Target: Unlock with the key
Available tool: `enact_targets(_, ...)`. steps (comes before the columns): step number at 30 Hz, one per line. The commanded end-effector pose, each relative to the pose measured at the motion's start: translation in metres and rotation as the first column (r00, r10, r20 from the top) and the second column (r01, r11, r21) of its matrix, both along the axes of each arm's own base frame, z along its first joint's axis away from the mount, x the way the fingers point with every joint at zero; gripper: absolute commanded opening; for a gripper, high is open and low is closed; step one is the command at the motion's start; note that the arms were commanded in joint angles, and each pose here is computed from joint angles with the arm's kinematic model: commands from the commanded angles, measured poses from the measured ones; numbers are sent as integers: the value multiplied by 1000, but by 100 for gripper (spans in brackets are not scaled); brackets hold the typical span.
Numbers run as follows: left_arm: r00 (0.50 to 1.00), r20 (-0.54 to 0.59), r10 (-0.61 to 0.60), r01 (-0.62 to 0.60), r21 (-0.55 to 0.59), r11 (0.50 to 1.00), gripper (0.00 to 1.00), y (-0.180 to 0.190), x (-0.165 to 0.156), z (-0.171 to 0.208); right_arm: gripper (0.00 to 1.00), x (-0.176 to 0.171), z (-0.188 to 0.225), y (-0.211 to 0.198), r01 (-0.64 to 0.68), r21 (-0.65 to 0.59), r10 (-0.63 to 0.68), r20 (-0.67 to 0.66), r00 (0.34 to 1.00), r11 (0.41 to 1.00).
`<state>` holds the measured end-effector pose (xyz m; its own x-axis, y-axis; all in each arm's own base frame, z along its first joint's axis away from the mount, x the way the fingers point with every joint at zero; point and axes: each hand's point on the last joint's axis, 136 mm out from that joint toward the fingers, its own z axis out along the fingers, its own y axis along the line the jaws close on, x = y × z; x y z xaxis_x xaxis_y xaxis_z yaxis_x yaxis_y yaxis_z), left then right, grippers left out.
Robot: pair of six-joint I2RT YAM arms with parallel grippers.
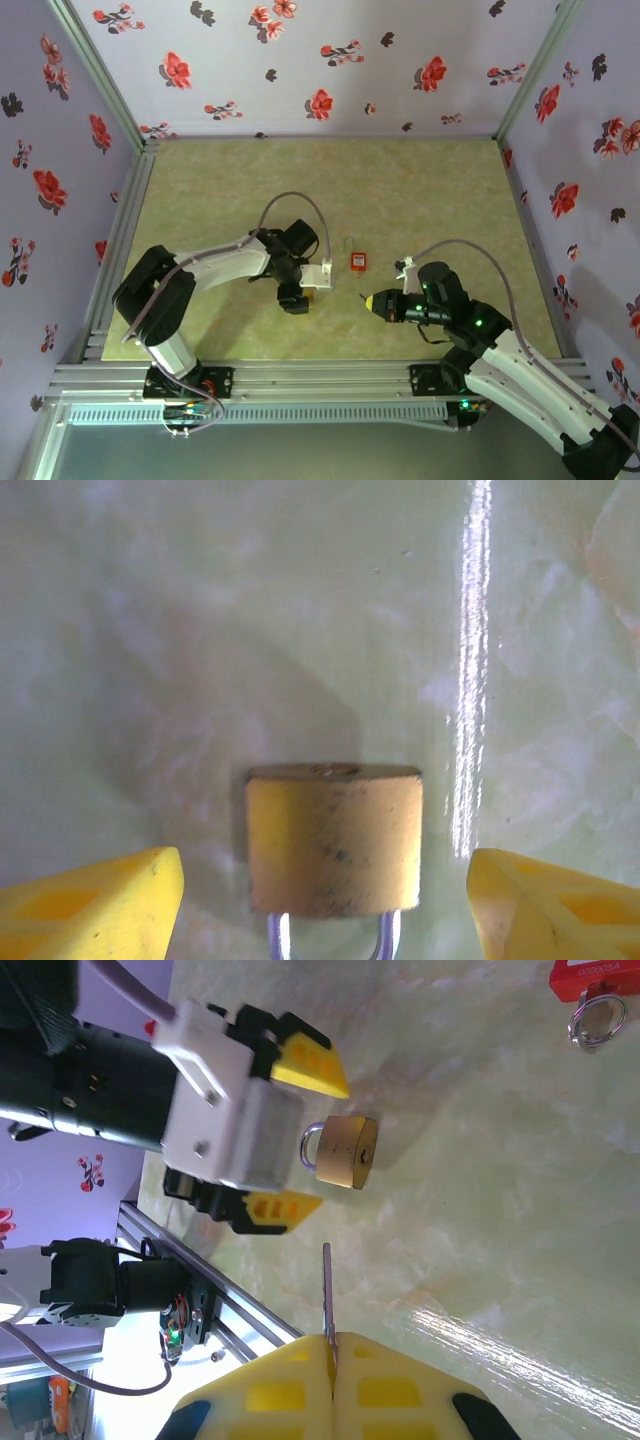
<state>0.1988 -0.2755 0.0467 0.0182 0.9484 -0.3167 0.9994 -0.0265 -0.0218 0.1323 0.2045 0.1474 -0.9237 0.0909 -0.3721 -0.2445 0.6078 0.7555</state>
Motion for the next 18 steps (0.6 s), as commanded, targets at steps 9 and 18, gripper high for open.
enact_targets(9,996,-90,18,-12,61,998,72,0,5,-15,0,-2,-2,-4,19,7,-19,-1,1000,1000)
enact_targets(18,994,-111,17,-6,99,995,70,4,3,-30,0,-3,-6,-8,32,-4,-32,-3,999,999)
